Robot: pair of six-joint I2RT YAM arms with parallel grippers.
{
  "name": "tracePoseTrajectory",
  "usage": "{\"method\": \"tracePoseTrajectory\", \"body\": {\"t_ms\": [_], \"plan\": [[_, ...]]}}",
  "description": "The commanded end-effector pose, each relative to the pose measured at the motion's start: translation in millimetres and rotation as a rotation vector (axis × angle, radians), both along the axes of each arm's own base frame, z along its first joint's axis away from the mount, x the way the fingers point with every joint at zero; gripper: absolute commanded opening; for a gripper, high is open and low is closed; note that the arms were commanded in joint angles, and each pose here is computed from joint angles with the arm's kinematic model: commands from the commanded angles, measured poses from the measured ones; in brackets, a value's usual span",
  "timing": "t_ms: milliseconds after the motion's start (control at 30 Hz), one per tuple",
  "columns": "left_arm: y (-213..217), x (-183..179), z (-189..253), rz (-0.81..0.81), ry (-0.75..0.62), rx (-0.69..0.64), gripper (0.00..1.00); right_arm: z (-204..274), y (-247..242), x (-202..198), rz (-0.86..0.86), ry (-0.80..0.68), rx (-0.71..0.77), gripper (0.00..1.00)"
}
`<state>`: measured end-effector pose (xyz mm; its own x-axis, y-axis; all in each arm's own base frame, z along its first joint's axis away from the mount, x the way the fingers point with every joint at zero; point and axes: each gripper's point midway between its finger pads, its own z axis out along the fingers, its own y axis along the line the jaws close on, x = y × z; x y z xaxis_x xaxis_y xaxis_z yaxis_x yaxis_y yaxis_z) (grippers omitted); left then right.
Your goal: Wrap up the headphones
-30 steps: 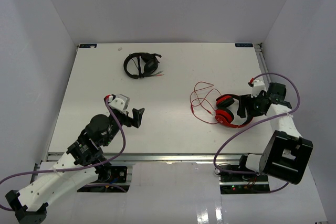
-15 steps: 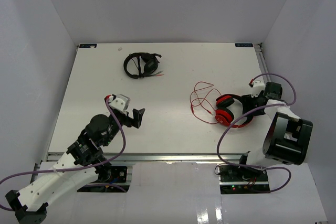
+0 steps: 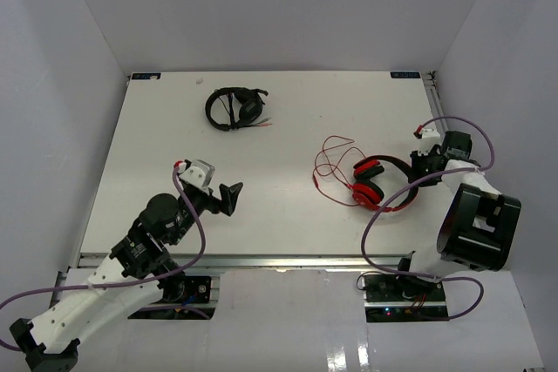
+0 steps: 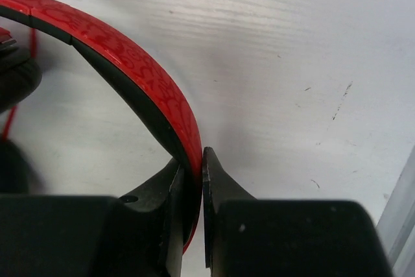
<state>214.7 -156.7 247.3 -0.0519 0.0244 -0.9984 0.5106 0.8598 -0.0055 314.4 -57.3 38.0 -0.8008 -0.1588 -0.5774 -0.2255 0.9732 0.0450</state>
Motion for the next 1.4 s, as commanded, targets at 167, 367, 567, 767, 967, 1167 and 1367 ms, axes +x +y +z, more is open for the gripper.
{"method": "tracePoseTrajectory", "body": {"t_ms": [167, 367, 567, 767, 967, 1167, 1367], "plan": [[-47.6, -38.4, 6.5, -0.355, -0.052, -0.044, 0.98, 160.8, 135.9, 16.0, 0.356, -0.353, 0.166, 0.08], [-69.1, -49.3, 9.4, -0.478, -0.035, -0.072, 0.98, 258.5, 203.0, 25.0, 0.544, -0.549, 0.260, 0.08], [-84.6, -48.3, 12.3, -0.550, -0.098, -0.049, 0.98, 346.8, 227.9, 27.5, 0.575, -0.714, 0.337, 0.08], [-92.4, -43.1, 1.6, -0.566, -0.164, -0.049, 0.98, 401.4, 228.0, 23.8, 0.491, -0.780, 0.429, 0.08], [-83.5, -26.8, -8.7, -0.463, -0.218, -0.061, 0.98, 424.8, 229.9, 14.1, 0.460, -0.798, 0.503, 0.08], [-78.7, -15.8, -19.3, -0.392, -0.237, -0.113, 0.98, 440.1, 231.3, 1.1, 0.466, -0.806, 0.552, 0.08], [-87.1, -4.0, -37.7, -0.371, -0.205, -0.132, 0.98, 447.2, 226.2, -10.8, 0.462, -0.820, 0.569, 0.08]]}}
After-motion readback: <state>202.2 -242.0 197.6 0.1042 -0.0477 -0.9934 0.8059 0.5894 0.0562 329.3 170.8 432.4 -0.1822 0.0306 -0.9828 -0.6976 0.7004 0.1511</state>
